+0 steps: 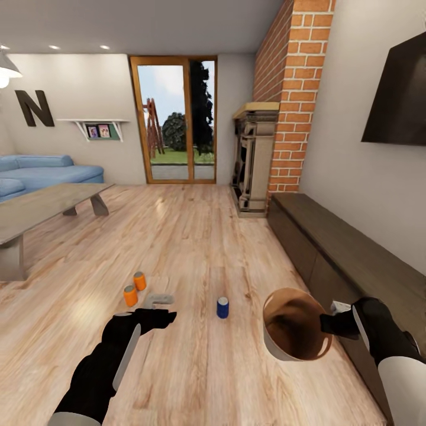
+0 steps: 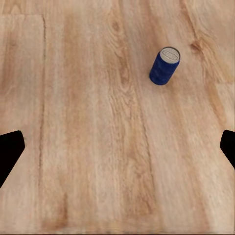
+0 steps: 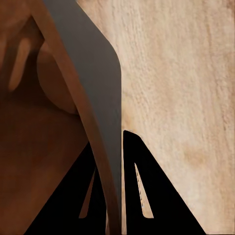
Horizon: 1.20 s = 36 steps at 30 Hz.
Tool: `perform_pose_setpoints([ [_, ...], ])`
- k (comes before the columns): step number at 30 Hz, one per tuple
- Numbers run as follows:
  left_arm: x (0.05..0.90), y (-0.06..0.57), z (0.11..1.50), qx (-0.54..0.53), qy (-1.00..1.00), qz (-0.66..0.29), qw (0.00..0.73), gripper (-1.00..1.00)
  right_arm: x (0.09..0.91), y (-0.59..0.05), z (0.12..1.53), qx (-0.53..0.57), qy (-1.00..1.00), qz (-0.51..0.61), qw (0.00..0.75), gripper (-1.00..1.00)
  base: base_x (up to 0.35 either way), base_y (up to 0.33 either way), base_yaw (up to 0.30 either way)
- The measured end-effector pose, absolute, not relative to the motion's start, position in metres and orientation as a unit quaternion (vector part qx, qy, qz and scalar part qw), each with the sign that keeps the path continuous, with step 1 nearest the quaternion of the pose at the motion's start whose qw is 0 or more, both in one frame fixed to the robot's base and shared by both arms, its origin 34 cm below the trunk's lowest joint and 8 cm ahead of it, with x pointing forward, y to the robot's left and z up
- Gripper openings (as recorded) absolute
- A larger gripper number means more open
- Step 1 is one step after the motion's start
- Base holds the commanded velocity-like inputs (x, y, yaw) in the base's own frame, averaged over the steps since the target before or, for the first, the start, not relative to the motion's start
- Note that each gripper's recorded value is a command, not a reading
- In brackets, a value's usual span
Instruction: Put the three can of soda from the living room inside the tash can in the kitchen.
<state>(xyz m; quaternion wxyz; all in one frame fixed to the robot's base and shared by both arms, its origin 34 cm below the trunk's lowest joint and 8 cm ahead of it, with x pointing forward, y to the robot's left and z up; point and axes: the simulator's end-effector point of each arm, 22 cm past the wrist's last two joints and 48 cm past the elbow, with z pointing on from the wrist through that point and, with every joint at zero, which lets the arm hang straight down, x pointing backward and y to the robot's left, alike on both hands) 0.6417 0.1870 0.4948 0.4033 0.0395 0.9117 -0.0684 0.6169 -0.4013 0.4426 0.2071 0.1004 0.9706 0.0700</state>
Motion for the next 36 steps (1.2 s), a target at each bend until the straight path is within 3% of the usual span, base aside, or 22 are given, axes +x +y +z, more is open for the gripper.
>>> perform_pose_setpoints([
  [13, 0.642, 0.187, 0.495, 0.039, 0.912, -0.069, 0.403, 1.0, 0.617, -0.4, 0.442, 0.098, 0.971, 0.068, 0.206, -1.0, -0.205, 0.239, 0.0],
  [36, 0.641, 0.187, 0.493, 0.039, 0.912, -0.068, 0.402, 1.0, 0.62, -0.358, 0.434, 0.041, 0.978, 0.065, 0.193, -1.0, -0.013, 0.316, 0.0],
])
